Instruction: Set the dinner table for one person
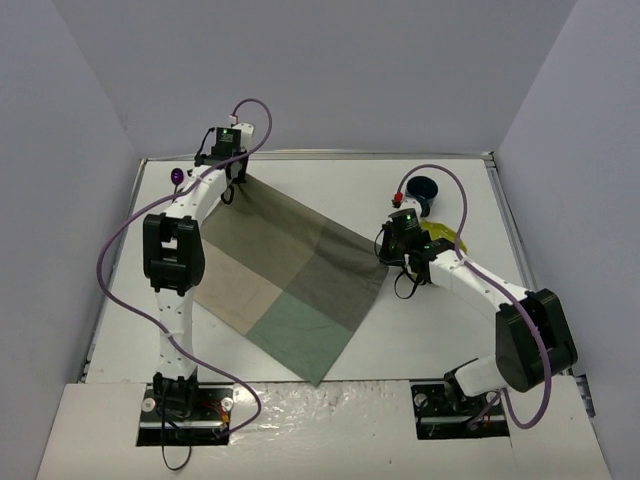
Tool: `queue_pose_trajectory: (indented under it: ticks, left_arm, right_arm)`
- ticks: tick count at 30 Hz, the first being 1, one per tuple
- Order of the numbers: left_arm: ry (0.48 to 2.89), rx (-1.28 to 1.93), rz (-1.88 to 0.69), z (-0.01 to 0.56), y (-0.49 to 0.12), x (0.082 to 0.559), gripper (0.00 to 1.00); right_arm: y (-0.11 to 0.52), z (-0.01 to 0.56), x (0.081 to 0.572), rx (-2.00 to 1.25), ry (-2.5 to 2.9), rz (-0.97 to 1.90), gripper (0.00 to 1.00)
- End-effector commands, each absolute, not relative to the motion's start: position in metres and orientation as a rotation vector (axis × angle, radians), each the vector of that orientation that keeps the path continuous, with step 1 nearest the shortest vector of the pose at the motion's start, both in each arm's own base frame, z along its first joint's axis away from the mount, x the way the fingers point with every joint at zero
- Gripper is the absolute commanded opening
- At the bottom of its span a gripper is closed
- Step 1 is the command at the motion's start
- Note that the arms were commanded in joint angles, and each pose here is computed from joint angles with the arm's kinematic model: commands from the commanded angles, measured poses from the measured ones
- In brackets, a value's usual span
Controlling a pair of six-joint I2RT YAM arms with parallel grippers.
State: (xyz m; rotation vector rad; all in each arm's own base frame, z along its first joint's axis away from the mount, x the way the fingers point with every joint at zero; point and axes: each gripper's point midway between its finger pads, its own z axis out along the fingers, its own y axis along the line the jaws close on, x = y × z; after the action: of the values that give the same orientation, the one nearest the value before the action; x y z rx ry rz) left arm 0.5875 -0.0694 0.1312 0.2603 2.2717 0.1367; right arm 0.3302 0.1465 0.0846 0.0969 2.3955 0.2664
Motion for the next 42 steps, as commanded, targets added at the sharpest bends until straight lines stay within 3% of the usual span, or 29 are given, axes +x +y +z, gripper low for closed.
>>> queue_pose_trajectory:
  ticks: [1, 10, 12, 14, 17, 20, 24, 30, 35, 42]
  left_arm:
    - [2.013, 0.131, 0.196, 0.192, -0.052, 0.644, 0.00]
    - [1.938, 0.103, 0.196, 0.177, -0.058, 0.690, 0.06]
    - [1.916, 0.094, 0.193, 0.178, -0.059, 0.696, 0.09]
    - [1.906, 0.077, 0.186, 0.181, -0.060, 0.698, 0.16]
    - [1.892, 0.051, 0.187, 0.191, -0.059, 0.696, 0.41]
    - [1.843, 0.005, 0.177, 0.232, -0.054, 0.684, 0.76]
    - [1.856, -0.069, 0.163, 0.265, -0.048, 0.653, 0.96]
    - [1.972, -0.273, 0.119, 0.274, -0.034, 0.563, 0.97]
    - [2.115, -0.356, 0.123, 0.222, -0.025, 0.498, 0.97]
    - [2.250, -0.396, 0.152, 0.144, -0.017, 0.462, 0.97]
  right_arm:
    - [0.141, 0.077, 0.354, 0.114, 2.386, 0.238, 0.00]
    - [0.134, 0.060, 0.386, 0.173, 2.393, 0.135, 0.00]
    - [0.131, 0.060, 0.392, 0.197, 2.388, 0.117, 0.06]
    - [0.125, 0.062, 0.397, 0.221, 2.376, 0.083, 0.21]
    - [0.121, 0.074, 0.406, 0.218, 2.344, 0.050, 0.43]
    - [0.118, 0.097, 0.413, 0.206, 2.296, 0.029, 0.61]
    - [0.132, 0.125, 0.409, 0.137, 2.252, 0.110, 0.66]
    - [0.176, 0.123, 0.380, -0.059, 2.271, 0.224, 0.75]
    - [0.216, 0.107, 0.364, -0.232, 2.284, 0.297, 0.87]
    - [0.254, 0.079, 0.353, -0.423, 2.305, 0.320, 0.92]
